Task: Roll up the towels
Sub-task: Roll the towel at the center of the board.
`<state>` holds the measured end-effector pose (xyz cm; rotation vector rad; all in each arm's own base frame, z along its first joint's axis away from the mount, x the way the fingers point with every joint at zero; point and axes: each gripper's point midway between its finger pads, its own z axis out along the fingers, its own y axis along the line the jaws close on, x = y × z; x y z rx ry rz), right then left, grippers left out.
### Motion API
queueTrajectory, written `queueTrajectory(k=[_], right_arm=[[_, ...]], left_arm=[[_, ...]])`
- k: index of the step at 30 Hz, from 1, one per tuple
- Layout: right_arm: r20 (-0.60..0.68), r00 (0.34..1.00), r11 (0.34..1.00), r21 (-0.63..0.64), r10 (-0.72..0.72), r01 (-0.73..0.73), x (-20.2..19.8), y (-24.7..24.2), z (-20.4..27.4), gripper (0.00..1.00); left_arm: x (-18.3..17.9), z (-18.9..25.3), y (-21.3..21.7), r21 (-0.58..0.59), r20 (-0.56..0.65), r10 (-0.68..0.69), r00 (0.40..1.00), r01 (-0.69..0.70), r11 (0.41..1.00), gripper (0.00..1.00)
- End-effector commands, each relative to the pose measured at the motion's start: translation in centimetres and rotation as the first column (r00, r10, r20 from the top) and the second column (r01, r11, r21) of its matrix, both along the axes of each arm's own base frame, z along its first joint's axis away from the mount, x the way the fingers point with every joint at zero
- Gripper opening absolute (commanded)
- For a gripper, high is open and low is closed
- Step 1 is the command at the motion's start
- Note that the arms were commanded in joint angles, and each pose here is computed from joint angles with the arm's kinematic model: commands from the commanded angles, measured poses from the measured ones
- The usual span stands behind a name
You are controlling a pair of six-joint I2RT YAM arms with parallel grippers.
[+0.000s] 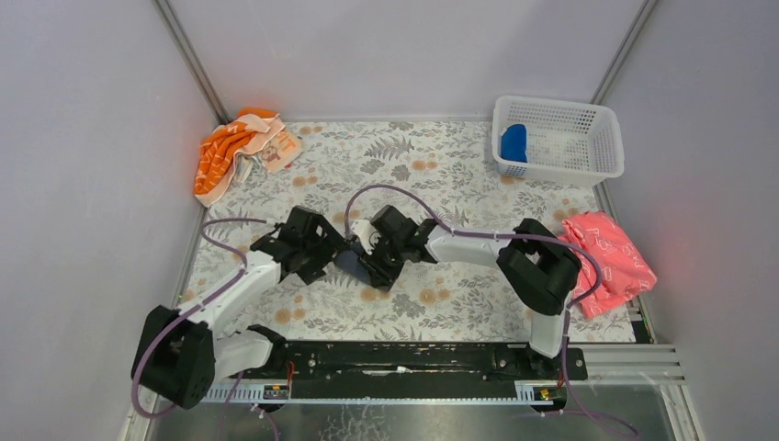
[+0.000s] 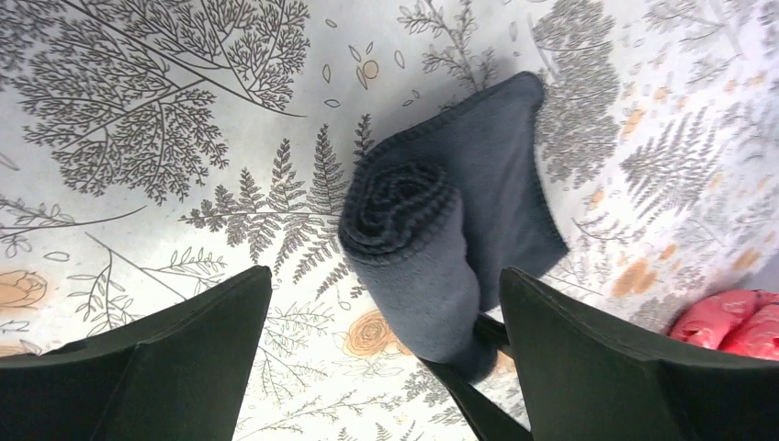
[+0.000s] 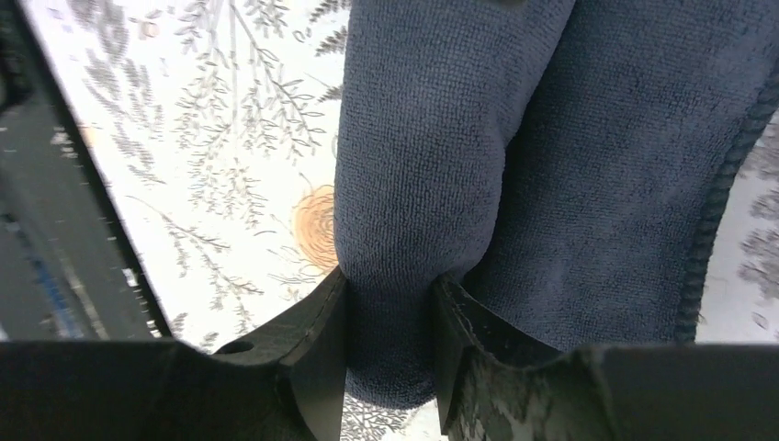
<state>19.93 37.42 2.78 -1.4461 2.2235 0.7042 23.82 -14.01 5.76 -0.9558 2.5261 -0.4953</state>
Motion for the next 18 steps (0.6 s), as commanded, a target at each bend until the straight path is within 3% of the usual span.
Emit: queueTrajectory(k=[1, 9, 15, 18], right_arm=[[-0.403, 0.913, 0.998, 0.034, 0.064, -0.056, -5.3, -0.4, -0.4, 0.29], [-0.651, 0.757, 0.985, 0.158, 0.051, 0.070, -4.4, 0.4, 0.8, 0.29], [-0.732, 0.680, 0.985, 0.082, -0.045, 0.153, -3.1, -0.5, -1.8, 0.31], [-0.732, 0.676, 0.983, 0.055, -0.080, 0.176, -2.7, -0.6, -2.3, 0.33]], left_arm=[[-1.4, 0.5, 1.5, 0.018, -0.002, 0.052, 0.999, -0.052, 0.998, 0.94], [-2.5, -0.2, -0.4, -0.084, -0.034, -0.005, 0.999, 0.002, 0.996, 0.94], [-1.5, -1.3, -1.0, -0.089, -0.042, -0.001, 0.999, -0.003, 0.996, 0.89], [-1.0, -2.3, -0.9, -0.059, -0.065, -0.004, 0.998, 0.000, 0.998, 0.87]])
